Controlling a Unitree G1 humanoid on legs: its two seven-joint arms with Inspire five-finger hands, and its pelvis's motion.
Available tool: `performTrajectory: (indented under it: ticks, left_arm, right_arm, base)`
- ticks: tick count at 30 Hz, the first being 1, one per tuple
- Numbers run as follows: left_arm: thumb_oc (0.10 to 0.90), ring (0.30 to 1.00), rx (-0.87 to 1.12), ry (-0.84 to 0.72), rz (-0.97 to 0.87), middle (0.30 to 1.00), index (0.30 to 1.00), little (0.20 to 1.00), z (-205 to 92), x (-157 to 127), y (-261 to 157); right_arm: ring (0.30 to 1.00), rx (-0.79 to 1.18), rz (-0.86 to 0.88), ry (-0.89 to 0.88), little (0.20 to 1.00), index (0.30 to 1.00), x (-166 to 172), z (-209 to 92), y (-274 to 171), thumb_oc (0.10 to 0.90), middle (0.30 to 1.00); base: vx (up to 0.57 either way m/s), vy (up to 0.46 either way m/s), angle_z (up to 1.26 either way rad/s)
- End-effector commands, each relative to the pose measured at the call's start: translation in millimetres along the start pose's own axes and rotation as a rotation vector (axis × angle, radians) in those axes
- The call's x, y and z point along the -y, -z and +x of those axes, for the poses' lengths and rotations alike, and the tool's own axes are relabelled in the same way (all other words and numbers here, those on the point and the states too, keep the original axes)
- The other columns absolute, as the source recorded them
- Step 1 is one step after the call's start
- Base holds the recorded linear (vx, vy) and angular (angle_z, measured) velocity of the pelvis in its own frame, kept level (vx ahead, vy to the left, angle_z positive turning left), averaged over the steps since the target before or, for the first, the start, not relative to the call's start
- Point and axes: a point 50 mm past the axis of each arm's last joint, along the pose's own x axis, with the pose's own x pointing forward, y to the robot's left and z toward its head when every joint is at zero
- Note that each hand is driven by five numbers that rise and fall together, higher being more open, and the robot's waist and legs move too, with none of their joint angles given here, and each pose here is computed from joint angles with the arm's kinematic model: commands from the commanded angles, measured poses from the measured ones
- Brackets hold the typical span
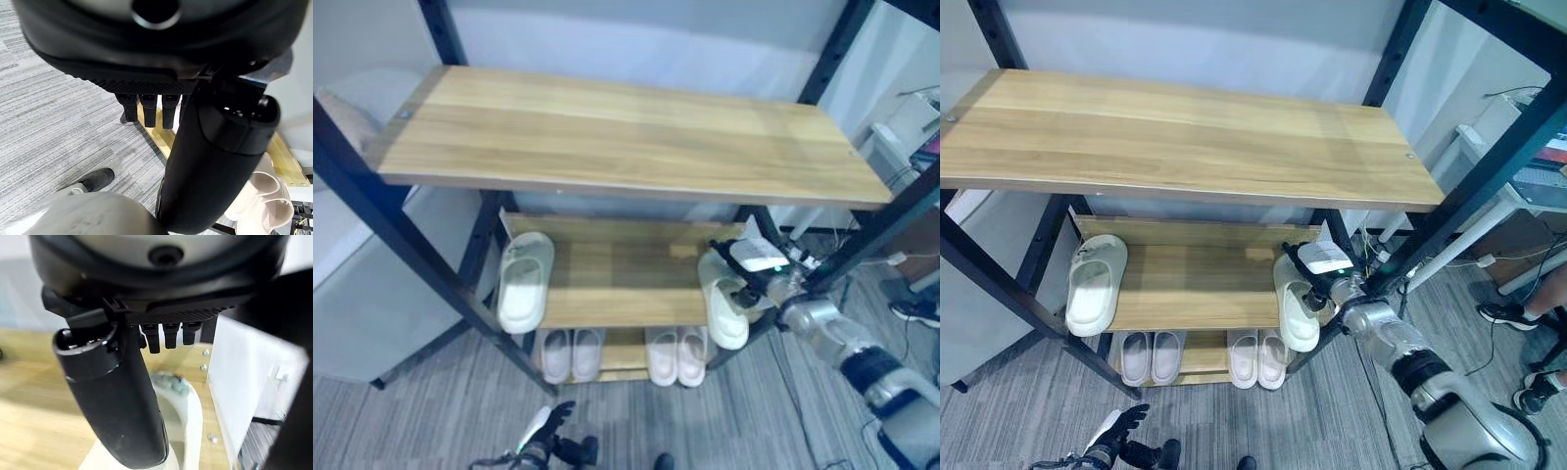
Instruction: Arrange the slippers neatly on the shoe rack.
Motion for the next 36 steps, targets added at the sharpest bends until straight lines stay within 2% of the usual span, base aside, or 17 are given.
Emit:
performTrajectory:
  ticks: [1,2,10,30,36]
  left_arm:
    - [0.800,0.900,0.096,0.041,0.021,0.900,0.900,0.900,6,15,-23]
    - [0.800,0.900,0.094,0.034,0.020,0.900,0.900,0.900,6,14,-23]
    - [0.800,0.900,0.084,0.023,0.007,0.900,0.900,0.900,6,13,-22]
    - [0.800,0.900,0.114,-0.021,0.011,0.900,0.900,0.900,9,1,-29]
    - [0.800,0.900,0.129,-0.035,0.022,0.900,0.900,0.900,9,-3,-30]
  right_arm:
    - [0.328,-0.056,-0.057,0.182,0.328,0.328,60,20,13,0.419,0.328]
    - [0.300,-0.057,-0.053,0.186,0.300,0.300,62,22,12,0.400,0.300]
    - [0.300,-0.029,0.001,0.224,0.300,0.300,67,25,2,0.400,0.300]
    - [0.300,0.277,0.153,0.593,0.300,0.300,138,26,-75,0.400,0.300]
    - [0.300,0.275,0.127,0.633,0.300,0.300,147,31,-80,0.400,0.300]
  base:
    - [0.00,-0.003,-0.03]
    - [0.00,0.000,-0.03]
    - [0.00,0.000,0.00]
    - [0.00,-0.003,0.08]
    - [-0.01,-0.005,0.21]
